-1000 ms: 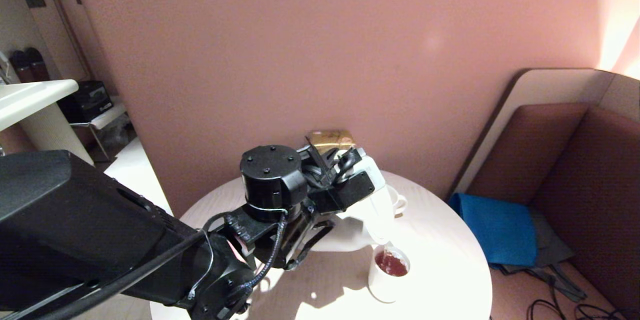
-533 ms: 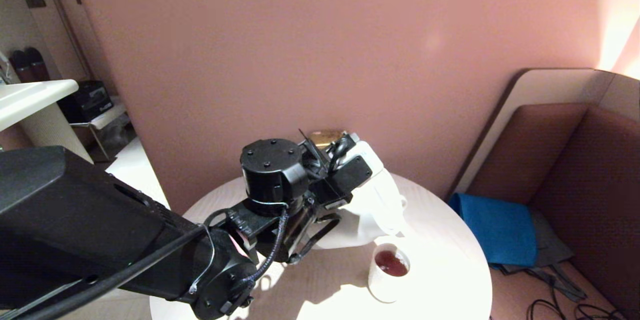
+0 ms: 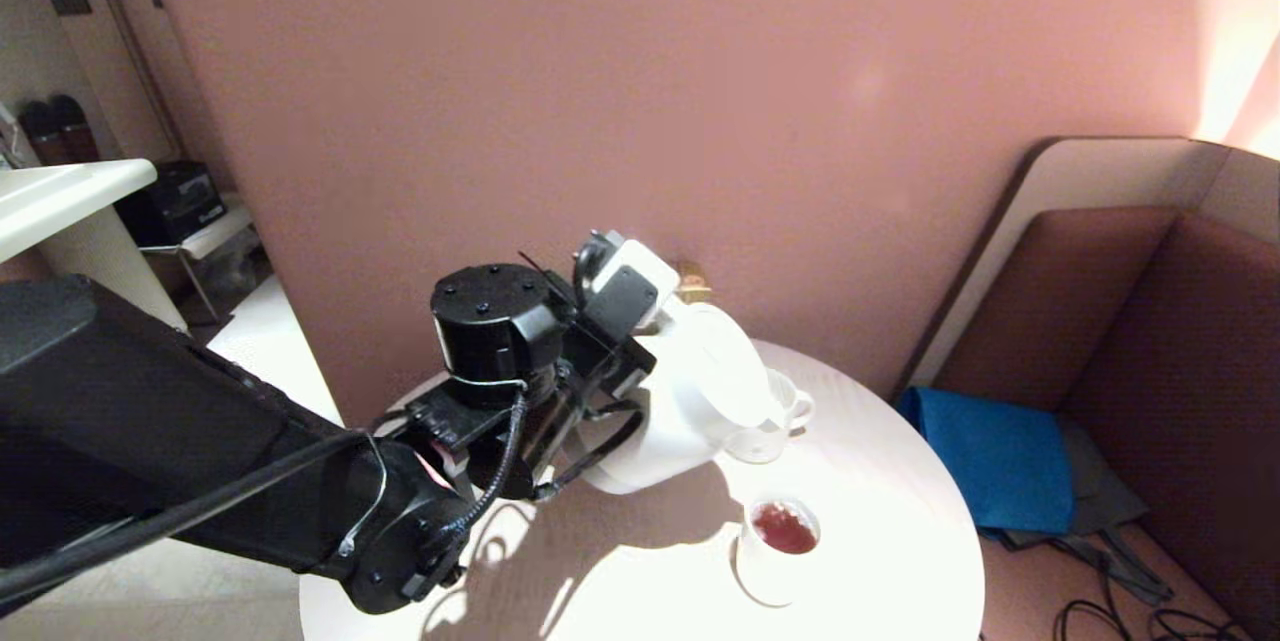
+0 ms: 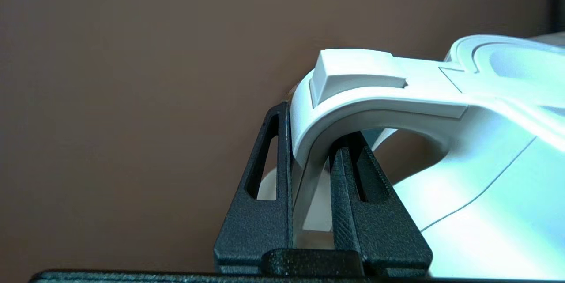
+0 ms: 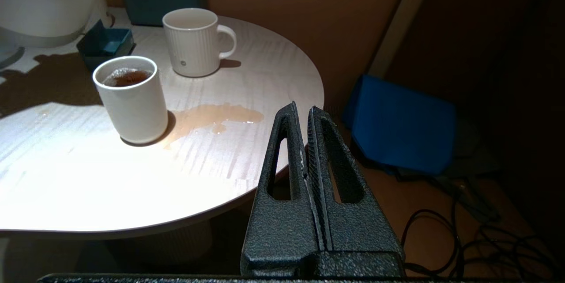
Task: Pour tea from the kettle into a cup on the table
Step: Put down the kettle on the table
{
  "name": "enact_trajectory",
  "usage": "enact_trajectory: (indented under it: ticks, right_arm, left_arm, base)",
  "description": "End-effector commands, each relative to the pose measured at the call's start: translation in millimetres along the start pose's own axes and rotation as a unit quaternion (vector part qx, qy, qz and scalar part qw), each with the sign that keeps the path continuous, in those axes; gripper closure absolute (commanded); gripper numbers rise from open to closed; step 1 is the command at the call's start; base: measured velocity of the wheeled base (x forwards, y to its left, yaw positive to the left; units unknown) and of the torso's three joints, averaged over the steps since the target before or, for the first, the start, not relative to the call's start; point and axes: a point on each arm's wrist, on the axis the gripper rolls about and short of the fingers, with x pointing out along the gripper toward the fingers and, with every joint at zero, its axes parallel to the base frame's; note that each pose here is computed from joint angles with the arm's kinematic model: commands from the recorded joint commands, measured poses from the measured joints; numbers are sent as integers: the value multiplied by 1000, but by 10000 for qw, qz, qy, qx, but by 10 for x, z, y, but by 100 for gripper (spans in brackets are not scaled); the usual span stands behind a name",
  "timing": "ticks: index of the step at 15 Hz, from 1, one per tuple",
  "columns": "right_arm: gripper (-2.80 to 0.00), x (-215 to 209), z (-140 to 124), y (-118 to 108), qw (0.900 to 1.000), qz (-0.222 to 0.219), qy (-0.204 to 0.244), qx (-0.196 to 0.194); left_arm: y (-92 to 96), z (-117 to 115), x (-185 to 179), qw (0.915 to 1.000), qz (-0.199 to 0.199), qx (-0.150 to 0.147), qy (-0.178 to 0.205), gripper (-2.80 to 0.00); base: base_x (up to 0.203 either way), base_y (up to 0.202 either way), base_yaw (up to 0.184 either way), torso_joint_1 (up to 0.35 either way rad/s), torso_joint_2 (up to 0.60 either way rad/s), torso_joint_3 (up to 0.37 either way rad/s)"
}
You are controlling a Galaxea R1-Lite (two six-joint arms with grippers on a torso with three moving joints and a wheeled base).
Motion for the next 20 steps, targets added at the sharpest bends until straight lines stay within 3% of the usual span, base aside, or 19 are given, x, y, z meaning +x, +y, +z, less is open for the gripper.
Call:
enact_trajectory:
  ticks: [1, 4, 10, 17, 20]
  right_arm:
    - [0, 1, 0, 0, 10000, 4, 5, -2]
    - [0, 1, 0, 0, 10000, 4, 5, -2]
    - [0, 1, 0, 0, 10000, 4, 5, -2]
    - [0, 1, 0, 0, 10000, 4, 5, -2]
    - [0, 1, 0, 0, 10000, 4, 5, -2]
  left_arm:
    - [165, -77, 43, 9989, 254, -374, 78, 0]
    - [310, -202, 85, 9929, 488, -1060, 206, 0]
    - [540, -354, 60, 9763, 832, -1971, 334, 0]
    - [703, -478, -67, 9543, 1073, -2751, 459, 0]
    - [785, -635, -122, 9453, 1244, -2942, 668, 0]
  base:
    - [0, 0, 0, 0, 0, 0]
    - [0, 0, 0, 0, 0, 0]
    - [0, 0, 0, 0, 0, 0]
    - [0, 0, 0, 0, 0, 0]
    - [0, 0, 0, 0, 0, 0]
